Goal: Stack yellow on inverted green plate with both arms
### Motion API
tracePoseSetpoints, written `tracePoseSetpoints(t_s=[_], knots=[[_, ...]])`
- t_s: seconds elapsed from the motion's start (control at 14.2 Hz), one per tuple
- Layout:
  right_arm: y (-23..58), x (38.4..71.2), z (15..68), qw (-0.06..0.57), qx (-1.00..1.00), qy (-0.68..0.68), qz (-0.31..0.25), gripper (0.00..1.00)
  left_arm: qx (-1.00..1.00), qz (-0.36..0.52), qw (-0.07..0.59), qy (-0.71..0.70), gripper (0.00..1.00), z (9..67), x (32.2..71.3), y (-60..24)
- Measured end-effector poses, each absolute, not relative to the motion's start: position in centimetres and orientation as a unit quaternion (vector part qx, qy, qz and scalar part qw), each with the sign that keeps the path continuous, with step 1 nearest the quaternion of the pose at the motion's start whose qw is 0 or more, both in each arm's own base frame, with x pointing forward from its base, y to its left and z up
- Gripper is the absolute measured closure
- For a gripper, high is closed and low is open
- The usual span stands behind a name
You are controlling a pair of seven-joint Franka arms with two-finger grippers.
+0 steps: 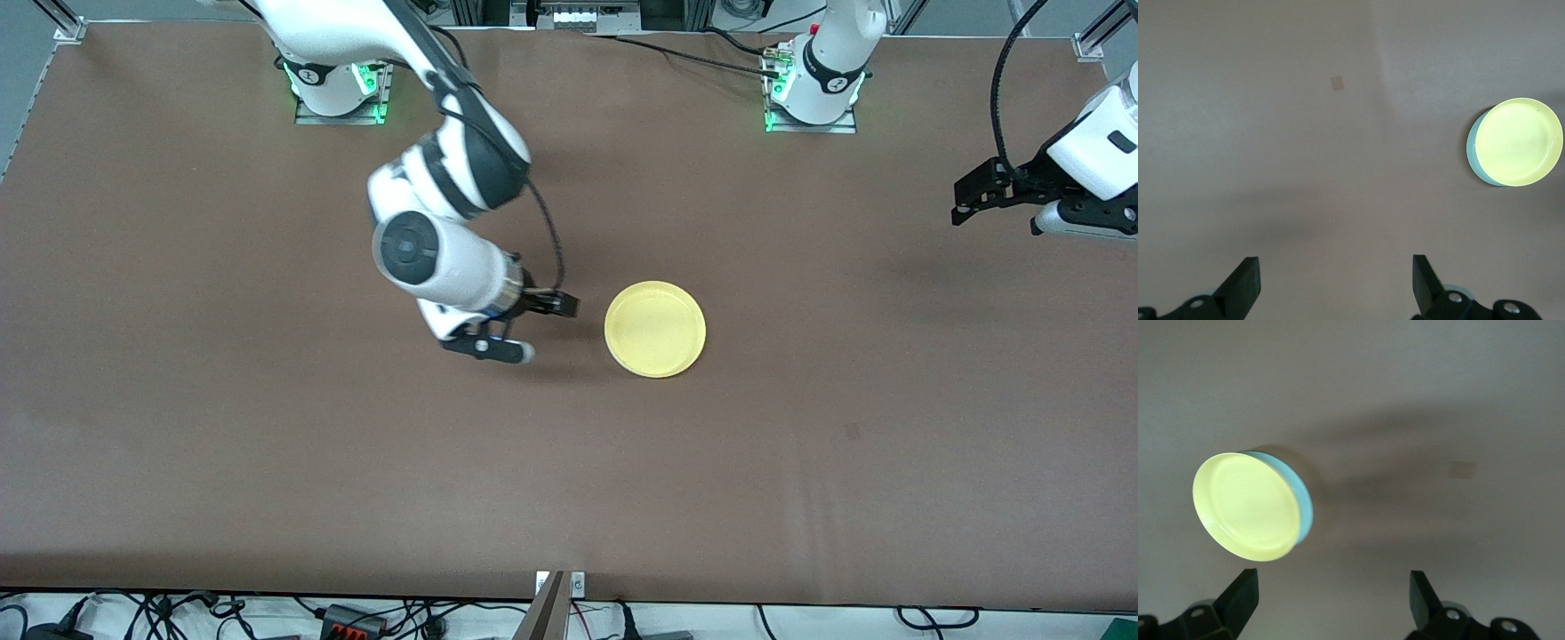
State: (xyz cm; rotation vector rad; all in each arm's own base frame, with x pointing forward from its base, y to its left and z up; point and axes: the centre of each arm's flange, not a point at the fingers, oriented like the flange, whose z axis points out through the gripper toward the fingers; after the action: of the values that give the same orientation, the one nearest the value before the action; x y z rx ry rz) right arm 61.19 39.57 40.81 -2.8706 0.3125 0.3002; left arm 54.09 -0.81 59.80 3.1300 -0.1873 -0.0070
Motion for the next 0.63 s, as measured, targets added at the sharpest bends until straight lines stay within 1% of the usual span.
tracePoseSetpoints(t_s=[0.14,0.28,0.63], knots=[[33.9,62.5,44.1,0.093,-0.985,0.100,0.102,0.00,0.998,-0.002,0.003,-0.060,0.00,59.8,54.1,-0.8],[28.5,63.9,45.7,0.072,-0.988,0.092,0.099,0.00,0.998,-0.002,0.003,-0.060,0.00,59.8,54.1,-0.9],[17.2,66.8,47.4,0.079,-0.990,0.075,0.091,0.00,0.998,-0.002,0.003,-0.061,0.00,59.8,54.1,-1.0]])
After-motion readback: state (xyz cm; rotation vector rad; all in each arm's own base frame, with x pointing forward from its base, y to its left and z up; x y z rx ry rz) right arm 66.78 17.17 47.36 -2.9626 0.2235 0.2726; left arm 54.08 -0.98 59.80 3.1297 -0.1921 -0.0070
